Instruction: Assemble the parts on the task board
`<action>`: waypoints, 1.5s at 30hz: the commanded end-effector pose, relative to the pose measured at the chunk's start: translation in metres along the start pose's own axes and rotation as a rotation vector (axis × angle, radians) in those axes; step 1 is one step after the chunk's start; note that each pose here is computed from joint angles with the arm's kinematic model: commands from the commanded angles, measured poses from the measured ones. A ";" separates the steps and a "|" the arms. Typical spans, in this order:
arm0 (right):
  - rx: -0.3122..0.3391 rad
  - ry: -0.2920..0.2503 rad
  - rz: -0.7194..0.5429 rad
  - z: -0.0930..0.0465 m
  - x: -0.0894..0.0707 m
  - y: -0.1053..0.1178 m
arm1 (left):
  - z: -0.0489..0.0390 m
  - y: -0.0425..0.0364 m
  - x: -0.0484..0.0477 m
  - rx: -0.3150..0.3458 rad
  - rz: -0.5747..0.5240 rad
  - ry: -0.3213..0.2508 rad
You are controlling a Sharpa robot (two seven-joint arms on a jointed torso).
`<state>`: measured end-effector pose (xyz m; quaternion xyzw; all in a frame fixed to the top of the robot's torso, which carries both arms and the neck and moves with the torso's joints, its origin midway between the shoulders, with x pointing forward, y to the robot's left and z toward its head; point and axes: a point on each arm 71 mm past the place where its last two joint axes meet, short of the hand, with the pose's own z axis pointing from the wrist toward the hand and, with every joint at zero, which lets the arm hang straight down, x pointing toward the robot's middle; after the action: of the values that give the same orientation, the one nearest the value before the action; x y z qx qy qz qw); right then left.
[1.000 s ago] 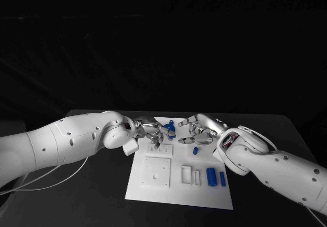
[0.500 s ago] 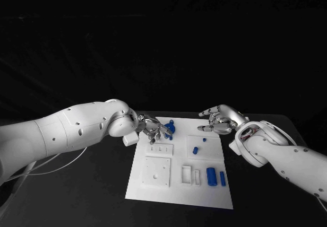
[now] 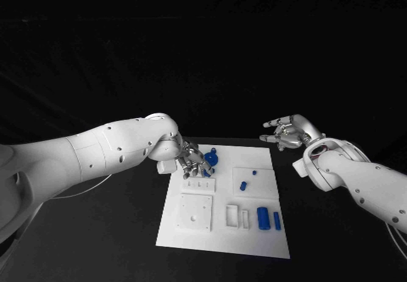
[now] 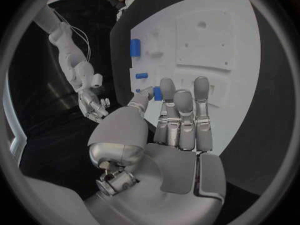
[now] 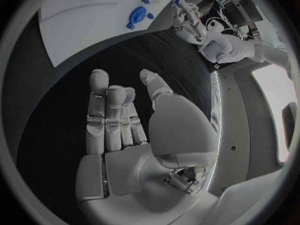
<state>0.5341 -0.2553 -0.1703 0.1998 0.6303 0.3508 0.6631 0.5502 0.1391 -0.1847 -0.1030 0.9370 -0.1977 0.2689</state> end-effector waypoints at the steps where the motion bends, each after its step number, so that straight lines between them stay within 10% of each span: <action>1: -0.002 -0.036 0.049 0.002 -0.004 -0.001 | 0.0020 0.0018 0.0007 -0.073 0.100 0.013; 17: -0.003 -0.049 0.067 0.006 -0.006 0.002 | 0.0160 -0.0007 0.0033 -0.130 0.152 -0.120; 45: -0.004 -0.035 0.072 0.007 -0.004 0.005 | 0.0209 0.0021 0.0153 -0.161 0.175 -0.146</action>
<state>0.5396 -0.2549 -0.1641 0.2291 0.6107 0.3682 0.6625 0.5488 0.1306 -0.2086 -0.0574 0.9357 -0.0936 0.3352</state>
